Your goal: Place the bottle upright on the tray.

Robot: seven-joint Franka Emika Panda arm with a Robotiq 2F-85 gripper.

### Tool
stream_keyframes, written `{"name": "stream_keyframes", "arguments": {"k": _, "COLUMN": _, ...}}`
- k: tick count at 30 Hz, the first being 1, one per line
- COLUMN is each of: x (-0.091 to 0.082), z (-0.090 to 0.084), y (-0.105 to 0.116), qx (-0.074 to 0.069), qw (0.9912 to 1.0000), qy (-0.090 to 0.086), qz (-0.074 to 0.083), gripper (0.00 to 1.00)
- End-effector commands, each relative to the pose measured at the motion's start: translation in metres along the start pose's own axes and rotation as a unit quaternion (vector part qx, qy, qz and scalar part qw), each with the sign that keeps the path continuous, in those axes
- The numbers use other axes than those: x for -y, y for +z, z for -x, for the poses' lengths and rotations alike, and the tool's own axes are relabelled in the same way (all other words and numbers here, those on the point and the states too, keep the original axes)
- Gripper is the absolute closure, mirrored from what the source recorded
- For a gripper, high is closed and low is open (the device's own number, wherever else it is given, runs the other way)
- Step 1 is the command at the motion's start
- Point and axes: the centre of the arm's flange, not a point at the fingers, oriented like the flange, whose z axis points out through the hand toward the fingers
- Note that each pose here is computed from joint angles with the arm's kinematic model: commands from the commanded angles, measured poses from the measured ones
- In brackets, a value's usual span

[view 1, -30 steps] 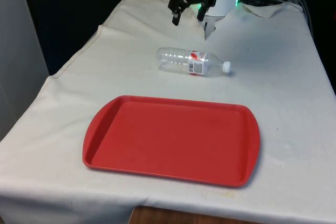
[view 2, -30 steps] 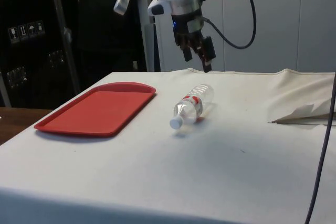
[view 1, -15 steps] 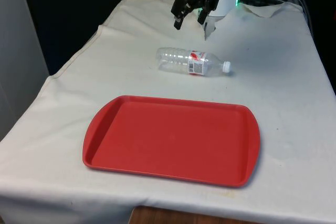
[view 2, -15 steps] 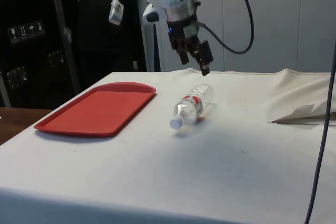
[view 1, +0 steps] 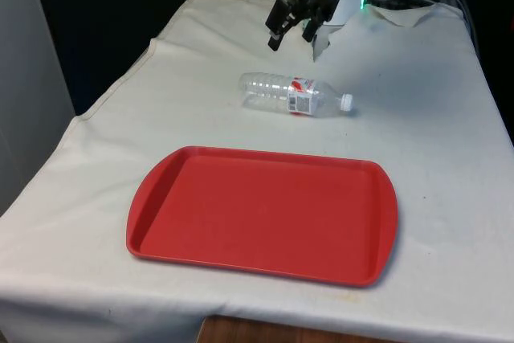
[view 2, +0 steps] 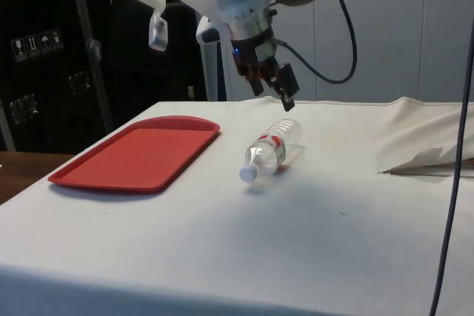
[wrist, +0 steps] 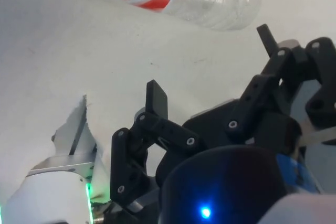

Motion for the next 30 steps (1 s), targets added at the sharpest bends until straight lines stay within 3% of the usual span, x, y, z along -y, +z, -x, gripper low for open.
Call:
{"name": "stream_keyframes", "arguments": {"k": 1, "x": 0.0, "z": -0.002, "y": 0.001, "qx": 0.008, "qw": 0.99996, "qy": -0.001, "qz": 0.005, "gripper": 0.0}}
{"name": "stream_keyframes", "arguments": {"k": 3, "x": 0.001, "z": -0.005, "y": 0.002, "qx": 0.012, "qw": 0.9999, "qy": -0.003, "qz": 0.007, "gripper": 0.0}}
{"name": "stream_keyframes", "arguments": {"k": 4, "x": 0.001, "z": -0.003, "y": 0.002, "qx": 0.007, "qw": 0.99997, "qy": -0.003, "qz": 0.002, "gripper": 0.0}}
{"name": "stream_keyframes", "arguments": {"k": 5, "x": 0.001, "z": -0.005, "y": 0.003, "qx": 0.014, "qw": 0.99987, "qy": -0.004, "qz": 0.006, "gripper": 0.0}}
{"name": "stream_keyframes", "arguments": {"k": 12, "x": 0.001, "z": -0.012, "y": 0.009, "qx": 0.03, "qw": 0.9994, "qy": -0.014, "qz": 0.01, "gripper": 0.0}}
{"name": "stream_keyframes", "arguments": {"k": 13, "x": 0.001, "z": -0.011, "y": 0.008, "qx": 0.024, "qw": 0.9996, "qy": -0.014, "qz": 0.005, "gripper": 0.0}}
{"name": "stream_keyframes", "arguments": {"k": 14, "x": 0.002, "z": -0.013, "y": 0.009, "qx": 0.033, "qw": 0.9993, "qy": -0.015, "qz": 0.011, "gripper": 0.0}}
{"name": "stream_keyframes", "arguments": {"k": 18, "x": 0.004, "z": -0.017, "y": 0.013, "qx": 0.042, "qw": 0.99879, "qy": -0.021, "qz": 0.014, "gripper": 0.0}}
{"name": "stream_keyframes", "arguments": {"k": 20, "x": 0.004, "z": -0.018, "y": 0.014, "qx": 0.046, "qw": 0.99856, "qy": -0.023, "qz": 0.015, "gripper": 0.0}}
{"name": "stream_keyframes", "arguments": {"k": 21, "x": 0.004, "z": -0.016, "y": 0.015, "qx": 0.041, "qw": 0.99886, "qy": -0.023, "qz": 0.01, "gripper": 0.0}}
{"name": "stream_keyframes", "arguments": {"k": 23, "x": 0.005, "z": -0.021, "y": 0.016, "qx": 0.053, "qw": 0.99811, "qy": -0.027, "qz": 0.017, "gripper": 0.0}}
{"name": "stream_keyframes", "arguments": {"k": 29, "x": 0.009, "z": -0.027, "y": 0.018, "qx": 0.063, "qw": 0.99722, "qy": -0.034, "qz": 0.021, "gripper": 0.0}}
{"name": "stream_keyframes", "arguments": {"k": 30, "x": 0.008, "z": -0.025, "y": 0.018, "qx": 0.058, "qw": 0.99763, "qy": -0.034, "qz": 0.016, "gripper": 0.0}}
